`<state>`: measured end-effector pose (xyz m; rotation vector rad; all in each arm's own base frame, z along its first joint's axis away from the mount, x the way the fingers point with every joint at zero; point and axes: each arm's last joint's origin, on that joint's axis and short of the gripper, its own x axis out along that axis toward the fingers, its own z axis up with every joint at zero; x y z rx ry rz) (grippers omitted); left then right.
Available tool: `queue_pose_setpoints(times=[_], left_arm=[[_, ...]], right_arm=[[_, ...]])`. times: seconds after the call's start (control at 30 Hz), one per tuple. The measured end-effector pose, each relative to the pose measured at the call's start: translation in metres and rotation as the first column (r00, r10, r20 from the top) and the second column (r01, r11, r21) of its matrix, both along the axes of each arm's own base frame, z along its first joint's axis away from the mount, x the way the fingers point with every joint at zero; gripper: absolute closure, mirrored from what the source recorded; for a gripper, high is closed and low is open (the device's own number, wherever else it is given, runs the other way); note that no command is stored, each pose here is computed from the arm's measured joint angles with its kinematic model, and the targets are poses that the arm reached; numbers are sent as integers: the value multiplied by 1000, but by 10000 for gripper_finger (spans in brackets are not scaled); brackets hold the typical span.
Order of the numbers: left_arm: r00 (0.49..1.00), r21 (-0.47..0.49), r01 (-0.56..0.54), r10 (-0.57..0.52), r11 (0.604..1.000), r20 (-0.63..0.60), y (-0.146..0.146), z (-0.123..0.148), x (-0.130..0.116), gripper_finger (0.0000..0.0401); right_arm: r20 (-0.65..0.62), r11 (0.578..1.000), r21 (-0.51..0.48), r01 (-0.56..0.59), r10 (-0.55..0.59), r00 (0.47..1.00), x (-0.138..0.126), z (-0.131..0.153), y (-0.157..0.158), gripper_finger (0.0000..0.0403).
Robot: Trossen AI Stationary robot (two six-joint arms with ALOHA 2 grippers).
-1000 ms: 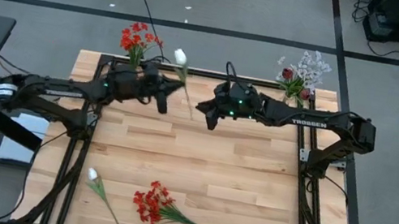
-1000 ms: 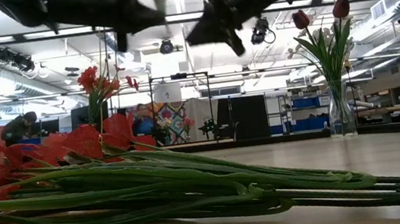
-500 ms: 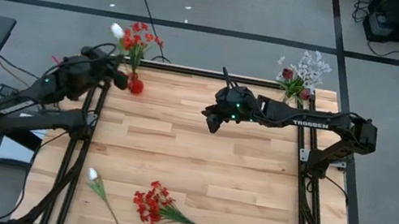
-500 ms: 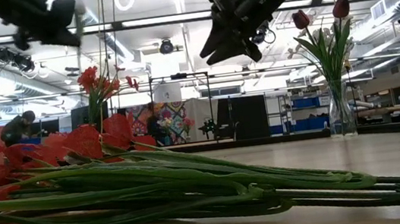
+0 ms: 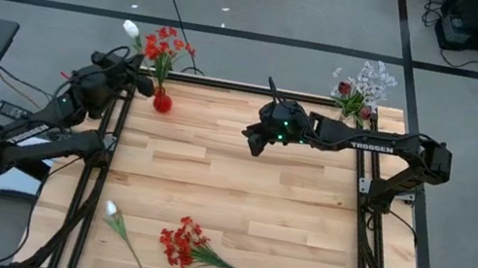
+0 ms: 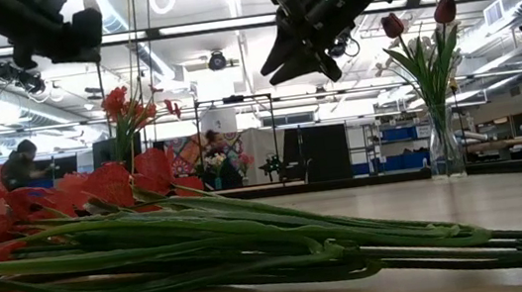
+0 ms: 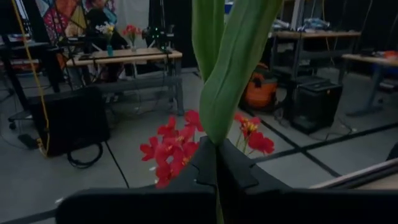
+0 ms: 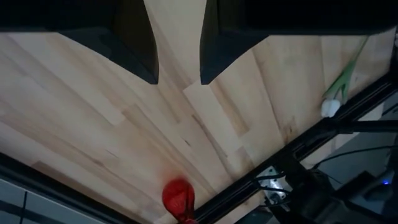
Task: Sort flowers into vase by color
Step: Put the top white flower into the red vase, then put the red flowers into the red vase
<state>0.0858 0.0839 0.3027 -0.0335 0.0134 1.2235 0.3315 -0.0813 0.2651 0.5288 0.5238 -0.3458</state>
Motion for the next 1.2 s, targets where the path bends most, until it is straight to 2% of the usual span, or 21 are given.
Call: queue_pose_setpoints(times=[0.2,0.33,0.53,0.67,0.8,1.0,1.2], left_arm=[[1000,-61,-3,2,998,-16,4,-7,5,399],[1000,-103,-9,9,995,-5,8,-12,10,381],[999,-175,-48,43,983,-32,12,-22,15,313],[995,-293,-69,89,954,54,12,-31,15,263],[991,-395,-27,77,918,111,10,-37,14,221],[996,-506,16,31,862,86,2,-22,7,187],[999,-565,-18,31,825,13,-12,8,-9,186]], right_arm=[[0,1000,-1,2,-2,1000,0,0,1,278],[1,1000,21,19,-19,1000,0,0,-1,278],[-52,989,143,38,-31,998,-7,-6,-9,265],[-118,982,182,59,-38,992,-12,-11,-11,257],[-156,977,203,59,-27,987,-16,-14,-12,256],[-158,969,246,12,28,987,-16,-15,-9,256],[-115,942,296,-162,203,972,-15,-14,-2,256]])
